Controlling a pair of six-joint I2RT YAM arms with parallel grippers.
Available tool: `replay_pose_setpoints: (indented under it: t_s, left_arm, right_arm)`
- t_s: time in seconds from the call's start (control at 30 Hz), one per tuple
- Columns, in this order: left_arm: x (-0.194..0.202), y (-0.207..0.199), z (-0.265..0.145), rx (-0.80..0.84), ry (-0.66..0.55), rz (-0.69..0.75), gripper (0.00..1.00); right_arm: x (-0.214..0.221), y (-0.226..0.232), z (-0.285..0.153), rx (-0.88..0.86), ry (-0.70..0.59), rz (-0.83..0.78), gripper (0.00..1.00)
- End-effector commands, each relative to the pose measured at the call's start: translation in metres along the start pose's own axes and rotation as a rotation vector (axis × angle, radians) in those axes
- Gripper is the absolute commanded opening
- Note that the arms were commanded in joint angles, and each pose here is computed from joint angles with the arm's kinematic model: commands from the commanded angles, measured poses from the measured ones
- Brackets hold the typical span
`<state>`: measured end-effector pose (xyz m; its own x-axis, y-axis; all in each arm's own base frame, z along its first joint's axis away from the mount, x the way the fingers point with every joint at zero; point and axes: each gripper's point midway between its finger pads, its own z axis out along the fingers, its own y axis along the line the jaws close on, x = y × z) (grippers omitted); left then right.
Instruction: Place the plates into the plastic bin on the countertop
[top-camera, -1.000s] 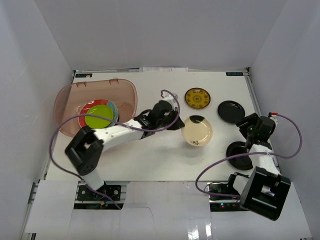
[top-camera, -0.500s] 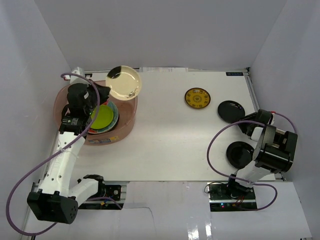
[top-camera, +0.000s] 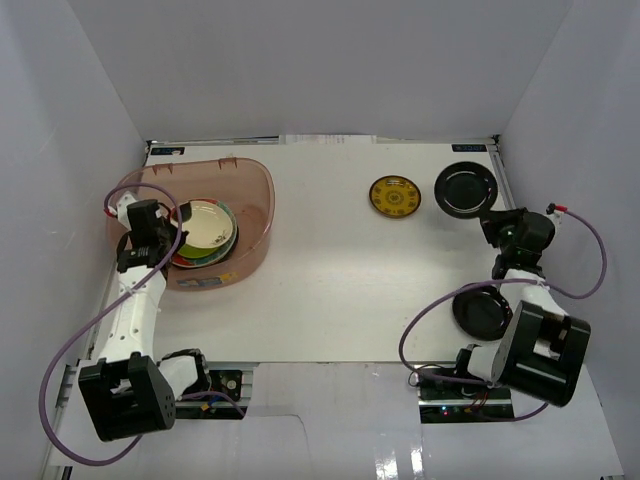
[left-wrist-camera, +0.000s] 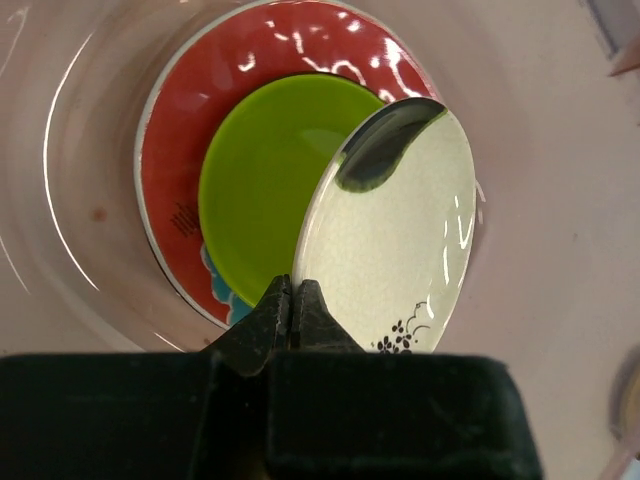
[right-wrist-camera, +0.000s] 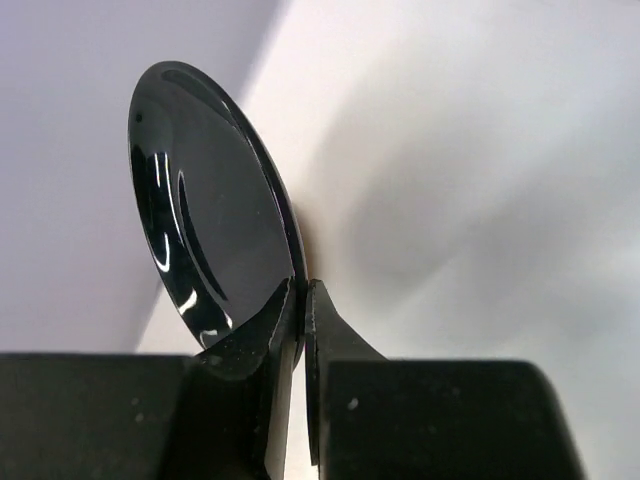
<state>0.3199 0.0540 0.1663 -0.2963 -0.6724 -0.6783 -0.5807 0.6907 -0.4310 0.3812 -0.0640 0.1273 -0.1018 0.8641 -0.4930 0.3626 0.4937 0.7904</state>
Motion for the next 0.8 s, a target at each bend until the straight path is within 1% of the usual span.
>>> replay_pose_setpoints:
  t_s: [0.0,0.03,0.07,0.13,0.17,0.2,0.23,0.27,0.3,0.33,0.37,0.4,0.43,0.47,0.5,0.53,0.57,0.6,0.63,0.67,0.7,0.73,0.77]
  left_arm:
    - [-0.002,0.015,0.018,-0.073,-0.017,-0.019,0.0]
    - [-0.002,0.013,0.021,-0.069,-0.003,-0.022,0.02]
    - [-0.001,0.016,0.024,-0.081,0.002,-0.021,0.07]
    - [-0.004,0.019,0.026,-0.09,-0.002,-0.012,0.32]
    - [-0.01,0.02,0.026,-0.089,-0.022,-0.021,0.56]
    - [-0.015,0.019,0.025,-0.08,-0.036,-0.027,0.64]
    - [-0.019,0.019,0.023,-0.077,-0.047,-0.031,0.69]
    - [-0.024,0.018,0.022,-0.077,-0.061,-0.034,0.79]
    - [-0.031,0.012,0.019,-0.061,-0.078,-0.032,0.83]
    - [-0.035,0.01,0.018,-0.052,-0.084,-0.03,0.87]
    - [-0.037,0.005,0.016,-0.036,-0.086,-0.031,0.92]
    - [-0.043,-0.001,0.013,-0.014,-0.094,-0.034,0.94]
    - [-0.049,-0.008,0.004,0.018,-0.112,-0.042,0.94]
    - [-0.055,-0.018,-0.004,0.065,-0.131,-0.047,0.95]
    - [-0.057,-0.033,-0.015,0.148,-0.128,-0.049,0.95]
    - [-0.072,-0.05,-0.041,0.235,-0.18,-0.052,0.96]
    - [-0.078,-0.066,-0.06,0.323,-0.197,-0.043,0.96]
    - [-0.083,-0.078,-0.078,0.394,-0.213,-0.035,0.96]
    - [-0.087,-0.1,-0.106,0.516,-0.211,-0.009,0.96]
    - [-0.091,-0.112,-0.132,0.598,-0.233,0.02,0.96]
    - [-0.09,-0.12,-0.148,0.654,-0.226,0.034,0.96]
    - [-0.081,-0.131,-0.166,0.742,-0.185,0.057,0.96]
    - [-0.077,-0.139,-0.18,0.798,-0.169,0.069,0.96]
  right_arm:
    - [-0.007,0.099,-0.032,-0.303,-0.038,-0.1,0.08]
    - [0.015,0.124,-0.04,-0.365,0.012,-0.14,0.08]
    - [0.022,0.14,-0.045,-0.393,0.01,-0.187,0.08]
    - [0.037,0.181,-0.061,-0.472,0.021,-0.245,0.08]
    - [0.072,0.206,-0.073,-0.531,0.09,-0.28,0.08]
    - [0.082,0.225,-0.075,-0.558,0.107,-0.308,0.08]
    - [0.096,0.237,-0.079,-0.584,0.131,-0.322,0.08]
    - [0.125,0.253,-0.091,-0.63,0.186,-0.336,0.08]
    - [0.138,0.268,-0.09,-0.652,0.206,-0.352,0.08]
    - [0.167,0.28,-0.102,-0.686,0.266,-0.37,0.08]
    - [0.182,0.288,-0.104,-0.697,0.287,-0.381,0.08]
    - [0.206,0.289,-0.099,-0.688,0.332,-0.403,0.08]
    - [0.211,0.312,-0.105,-0.717,0.319,-0.415,0.08]
    - [0.237,0.323,-0.116,-0.739,0.353,-0.434,0.08]
    - [0.263,0.32,-0.106,-0.713,0.389,-0.462,0.08]
    - [0.276,0.349,-0.122,-0.773,0.401,-0.462,0.08]
    - [0.292,0.351,-0.12,-0.76,0.426,-0.48,0.08]
    - [0.321,0.343,-0.106,-0.724,0.469,-0.511,0.08]
    - [0.34,0.349,-0.113,-0.738,0.497,-0.523,0.08]
    - [0.347,0.371,-0.119,-0.769,0.495,-0.52,0.08]
    - [0.375,0.361,-0.106,-0.738,0.526,-0.551,0.08]
    - [0.394,0.365,-0.115,-0.751,0.546,-0.57,0.08]
    - [0.406,0.368,-0.112,-0.745,0.541,-0.598,0.08]
